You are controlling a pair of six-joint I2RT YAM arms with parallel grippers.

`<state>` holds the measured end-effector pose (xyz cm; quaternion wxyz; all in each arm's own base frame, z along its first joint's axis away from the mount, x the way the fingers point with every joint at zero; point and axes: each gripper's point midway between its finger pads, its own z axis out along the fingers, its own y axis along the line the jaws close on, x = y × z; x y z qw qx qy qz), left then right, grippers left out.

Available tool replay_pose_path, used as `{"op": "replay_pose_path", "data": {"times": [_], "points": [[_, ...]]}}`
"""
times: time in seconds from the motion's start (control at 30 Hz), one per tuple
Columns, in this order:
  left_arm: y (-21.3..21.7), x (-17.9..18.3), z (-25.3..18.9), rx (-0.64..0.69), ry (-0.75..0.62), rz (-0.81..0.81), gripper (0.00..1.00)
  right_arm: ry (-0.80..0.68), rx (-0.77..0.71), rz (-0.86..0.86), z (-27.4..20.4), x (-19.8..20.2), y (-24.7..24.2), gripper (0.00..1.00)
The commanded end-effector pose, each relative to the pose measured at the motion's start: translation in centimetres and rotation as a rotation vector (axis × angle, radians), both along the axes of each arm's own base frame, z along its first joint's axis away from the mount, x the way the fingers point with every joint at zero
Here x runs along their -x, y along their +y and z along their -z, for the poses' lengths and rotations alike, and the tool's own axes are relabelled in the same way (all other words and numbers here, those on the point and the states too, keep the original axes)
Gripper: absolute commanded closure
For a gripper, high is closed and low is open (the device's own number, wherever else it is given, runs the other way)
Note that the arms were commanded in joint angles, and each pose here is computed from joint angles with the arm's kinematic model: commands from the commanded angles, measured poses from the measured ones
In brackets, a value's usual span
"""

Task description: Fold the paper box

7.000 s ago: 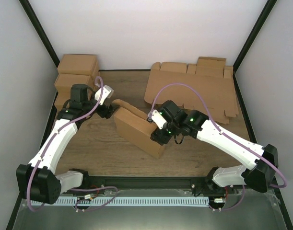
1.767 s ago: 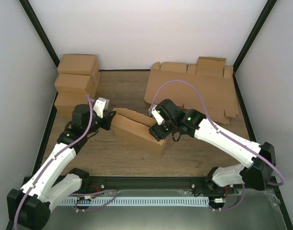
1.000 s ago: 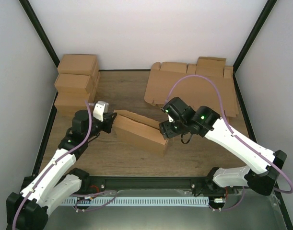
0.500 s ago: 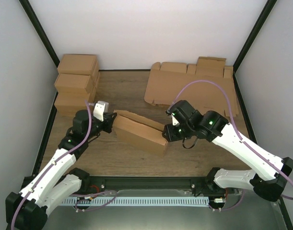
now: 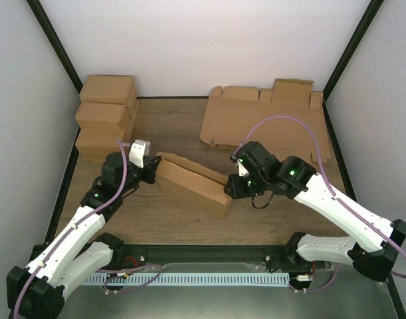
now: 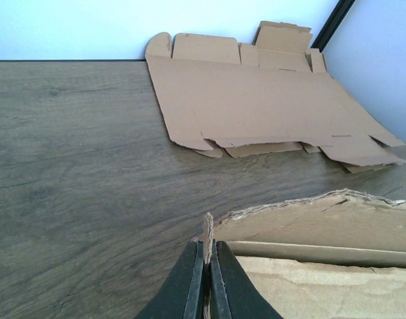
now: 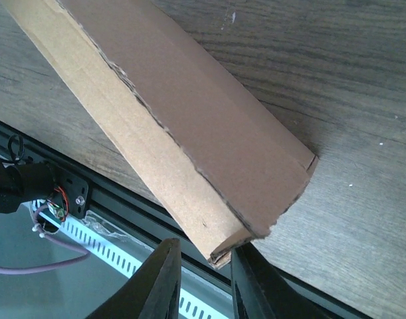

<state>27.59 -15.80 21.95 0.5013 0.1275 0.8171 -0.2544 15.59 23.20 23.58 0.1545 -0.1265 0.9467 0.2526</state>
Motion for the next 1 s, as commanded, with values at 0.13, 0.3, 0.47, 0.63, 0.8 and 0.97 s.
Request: {"op": "replay_pose_path", "data": {"times": [0.13, 0.3, 0.47, 0.63, 0.8, 0.97], "points": [[-0.4, 1.1, 2.0, -0.027, 0.088, 0.025, 0.96, 0.03, 0.053, -0.012, 0.6, 0.6, -0.6, 0.8], [-0.5, 1.1, 2.1, -0.034, 0.091, 0.025, 0.96, 0.043, 0.065, -0.008, 1.0, 0.8, -0.9, 0.82], [-0.7, 1.1, 2.2, -0.034, 0.092, 0.03, 0.96, 0.052, 0.089, -0.002, 1.5, 0.9, -1.3, 0.81], [-0.8, 1.1, 2.1, -0.033, 0.088, 0.027, 0.96, 0.055, 0.128, 0.028, 2.4, 0.7, -2.0, 0.82], [-0.9, 1.0, 1.9, -0.027, 0.083, 0.025, 0.96, 0.062, 0.109, 0.026, 2.5, 0.8, -1.6, 0.92], [-1.1, 1.0, 1.7, -0.01, 0.08, 0.024, 0.96, 0.073, 0.106, 0.031, 2.7, 1.0, -1.6, 0.99]]}}
